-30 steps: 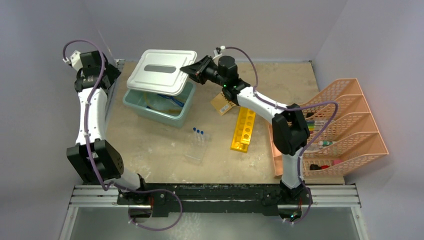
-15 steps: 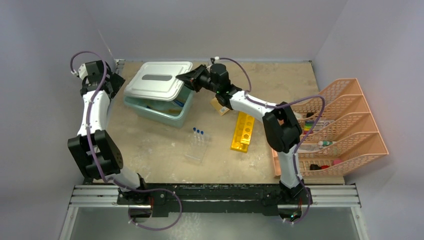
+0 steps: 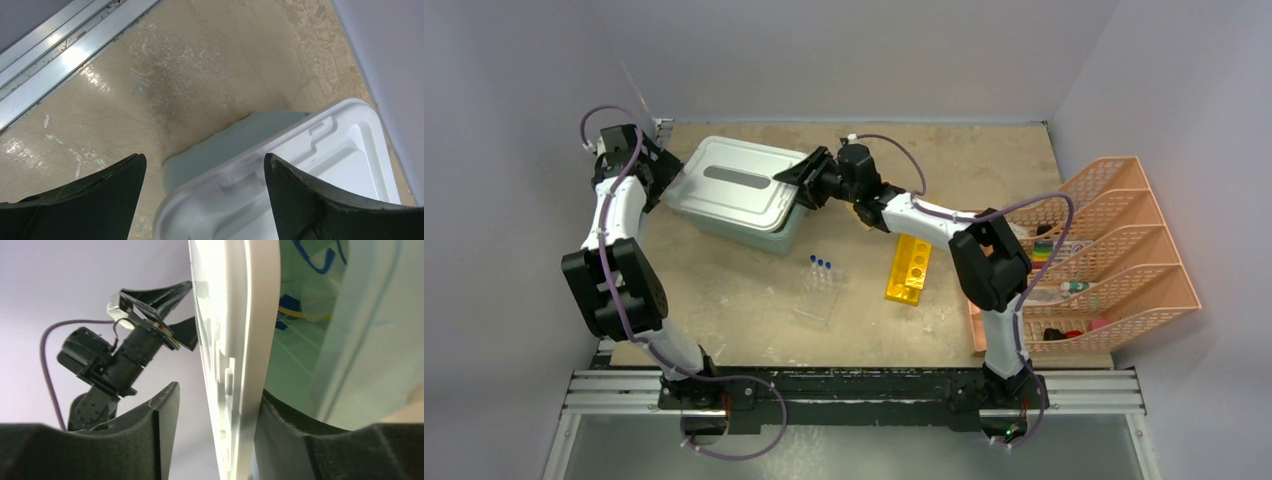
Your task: Organize the chemistry lab equipment
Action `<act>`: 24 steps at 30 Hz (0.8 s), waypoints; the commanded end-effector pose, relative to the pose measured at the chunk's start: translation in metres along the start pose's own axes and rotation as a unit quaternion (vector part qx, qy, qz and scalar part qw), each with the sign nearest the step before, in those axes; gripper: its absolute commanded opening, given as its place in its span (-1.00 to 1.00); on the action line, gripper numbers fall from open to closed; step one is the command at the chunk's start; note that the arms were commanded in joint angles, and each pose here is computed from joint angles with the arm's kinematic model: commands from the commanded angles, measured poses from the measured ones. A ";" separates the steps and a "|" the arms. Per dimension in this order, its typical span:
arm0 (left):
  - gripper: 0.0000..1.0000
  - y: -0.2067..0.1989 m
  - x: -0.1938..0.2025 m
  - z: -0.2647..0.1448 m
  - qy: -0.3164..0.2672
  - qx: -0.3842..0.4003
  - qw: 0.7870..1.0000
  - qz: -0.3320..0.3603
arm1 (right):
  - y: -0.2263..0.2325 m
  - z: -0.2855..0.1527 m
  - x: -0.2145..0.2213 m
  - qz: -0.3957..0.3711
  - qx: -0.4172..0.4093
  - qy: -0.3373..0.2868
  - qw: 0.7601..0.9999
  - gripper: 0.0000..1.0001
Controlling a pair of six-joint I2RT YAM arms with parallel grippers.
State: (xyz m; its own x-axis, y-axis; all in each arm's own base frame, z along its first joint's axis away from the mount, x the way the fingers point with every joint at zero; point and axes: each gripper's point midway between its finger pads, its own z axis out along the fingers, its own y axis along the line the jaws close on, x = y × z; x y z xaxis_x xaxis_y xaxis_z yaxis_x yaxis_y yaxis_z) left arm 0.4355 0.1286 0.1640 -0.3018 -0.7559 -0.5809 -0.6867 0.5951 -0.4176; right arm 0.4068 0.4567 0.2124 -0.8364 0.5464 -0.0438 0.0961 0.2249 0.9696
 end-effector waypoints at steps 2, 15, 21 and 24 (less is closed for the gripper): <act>0.71 -0.024 -0.018 -0.007 -0.017 0.058 0.998 0.026 | 0.045 -0.039 -0.007 -0.048 -0.013 -0.037 0.998 0.18; 0.65 -0.021 -0.033 -0.012 -0.028 0.032 0.997 0.062 | 0.004 -0.077 -0.039 -0.148 0.177 -0.108 0.967 0.41; 0.64 -0.037 -0.018 -0.011 0.007 0.085 0.993 0.077 | -0.012 -0.062 -0.047 -0.238 0.217 -0.080 0.943 0.43; 0.58 -0.039 -0.005 -0.004 0.036 0.100 0.991 0.085 | -0.018 -0.053 -0.047 -0.261 0.217 -0.068 0.938 0.47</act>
State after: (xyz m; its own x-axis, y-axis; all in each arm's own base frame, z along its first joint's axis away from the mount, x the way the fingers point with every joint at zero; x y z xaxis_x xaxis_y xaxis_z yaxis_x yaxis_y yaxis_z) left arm 0.4497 0.1170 0.1813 -0.4097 -0.6802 -0.6079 -0.5628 0.7129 -0.4184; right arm 0.4091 0.3876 0.2067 -0.7688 0.4556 -0.4487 0.0209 0.7192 0.6945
